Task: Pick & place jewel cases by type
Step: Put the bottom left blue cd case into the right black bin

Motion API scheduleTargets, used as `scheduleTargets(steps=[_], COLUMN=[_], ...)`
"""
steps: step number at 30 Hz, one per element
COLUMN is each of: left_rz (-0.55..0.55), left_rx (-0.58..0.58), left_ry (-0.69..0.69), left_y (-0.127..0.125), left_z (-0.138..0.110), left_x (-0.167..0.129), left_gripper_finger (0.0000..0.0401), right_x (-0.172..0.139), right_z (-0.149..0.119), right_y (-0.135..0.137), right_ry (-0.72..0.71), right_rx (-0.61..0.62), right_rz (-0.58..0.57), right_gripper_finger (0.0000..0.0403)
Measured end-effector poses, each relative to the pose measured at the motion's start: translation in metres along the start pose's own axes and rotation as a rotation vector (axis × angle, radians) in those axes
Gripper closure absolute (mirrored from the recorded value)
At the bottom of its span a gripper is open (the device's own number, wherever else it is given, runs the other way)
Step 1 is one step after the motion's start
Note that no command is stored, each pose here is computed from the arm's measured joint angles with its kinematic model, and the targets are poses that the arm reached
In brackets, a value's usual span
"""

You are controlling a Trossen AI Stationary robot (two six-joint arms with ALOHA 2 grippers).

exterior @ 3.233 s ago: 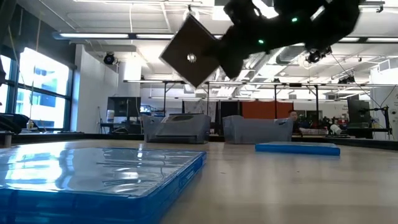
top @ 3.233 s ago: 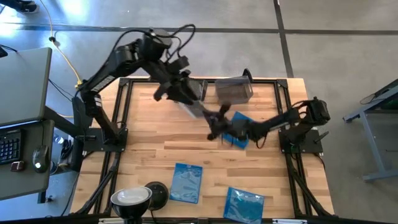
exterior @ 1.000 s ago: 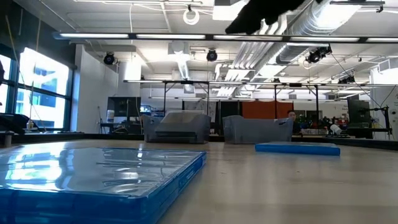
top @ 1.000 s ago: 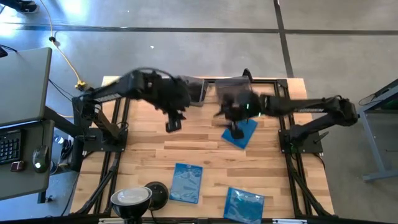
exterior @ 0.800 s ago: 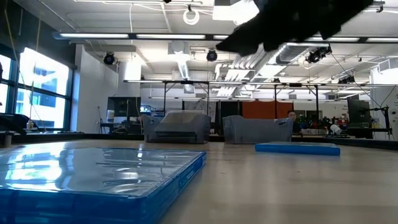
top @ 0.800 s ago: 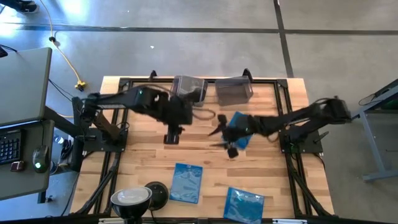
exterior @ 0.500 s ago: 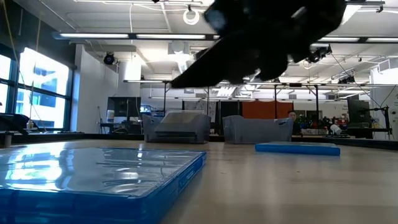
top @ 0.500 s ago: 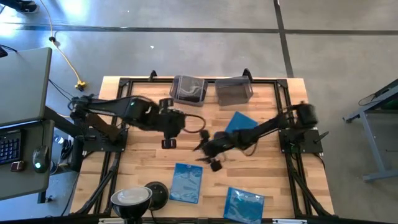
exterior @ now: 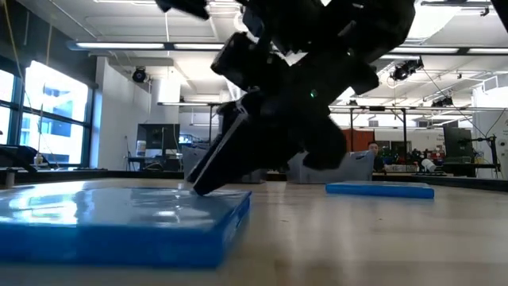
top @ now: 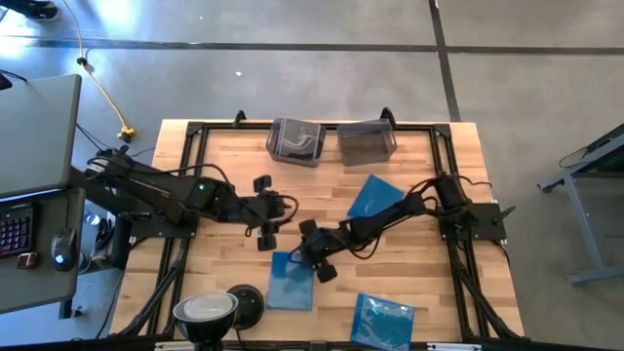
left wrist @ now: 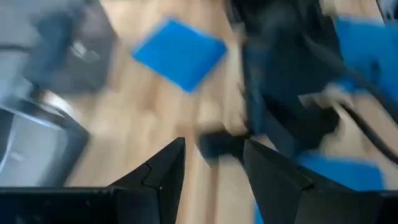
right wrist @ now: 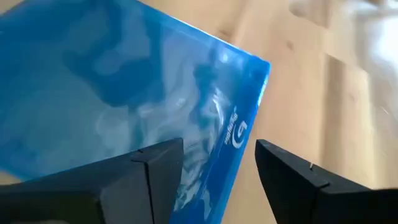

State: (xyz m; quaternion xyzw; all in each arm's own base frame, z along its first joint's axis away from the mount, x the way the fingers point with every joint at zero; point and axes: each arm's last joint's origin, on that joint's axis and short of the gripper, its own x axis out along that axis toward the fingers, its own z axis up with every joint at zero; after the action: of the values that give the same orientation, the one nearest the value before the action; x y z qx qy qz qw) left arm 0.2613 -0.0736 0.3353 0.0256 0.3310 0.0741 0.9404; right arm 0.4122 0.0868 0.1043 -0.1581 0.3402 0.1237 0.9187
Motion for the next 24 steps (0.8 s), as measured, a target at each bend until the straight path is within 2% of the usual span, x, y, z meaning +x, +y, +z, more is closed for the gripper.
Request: scheduleTargets(steps=[3, 7, 11, 14, 18, 21, 24], left_rz=[-0.068, -0.068, -0.056, 0.031, 0.197, 0.214, 0.171], left_rx=[-0.004, 0.002, -0.117, -0.213, -0.344, -0.409, -0.466], left_ry=[-0.012, 0.008, 0.000, -0.010, -0.007, 0.058, 0.065], left_y=[-0.003, -0.004, -0.004, -0.001, 0.015, 0.037, 0.058], left_z=[0.003, 0.001, 0.002, 0.001, -0.002, -0.004, -0.004], left_x=[0.002, 0.006, 0.005, 0.005, 0.009, 0.016, 0.029], left_gripper_finger=[0.0240, 0.0240, 0.0240, 0.0240, 0.0240, 0.0240, 0.0240], right_x=[-0.001, -0.010, -0.033, -0.055, -0.081, -0.090, -0.102], right_z=[-0.009, -0.021, -0.028, -0.026, -0.004, 0.004, 0.015], right_y=[-0.012, -0.037, -0.061, -0.071, -0.073, -0.069, -0.065], right_ry=[0.110, 0.280, 0.440, 0.490, 0.390, 0.346, 0.297], right_rx=[0.012, -0.022, -0.015, 0.019, 0.072, 0.079, 0.076], right_rz=[-0.109, -0.361, -0.549, -0.541, -0.474, -0.411, -0.404], right_gripper_finger=[0.0206, 0.0206, 0.0206, 0.0206, 0.0206, 0.0206, 0.0206])
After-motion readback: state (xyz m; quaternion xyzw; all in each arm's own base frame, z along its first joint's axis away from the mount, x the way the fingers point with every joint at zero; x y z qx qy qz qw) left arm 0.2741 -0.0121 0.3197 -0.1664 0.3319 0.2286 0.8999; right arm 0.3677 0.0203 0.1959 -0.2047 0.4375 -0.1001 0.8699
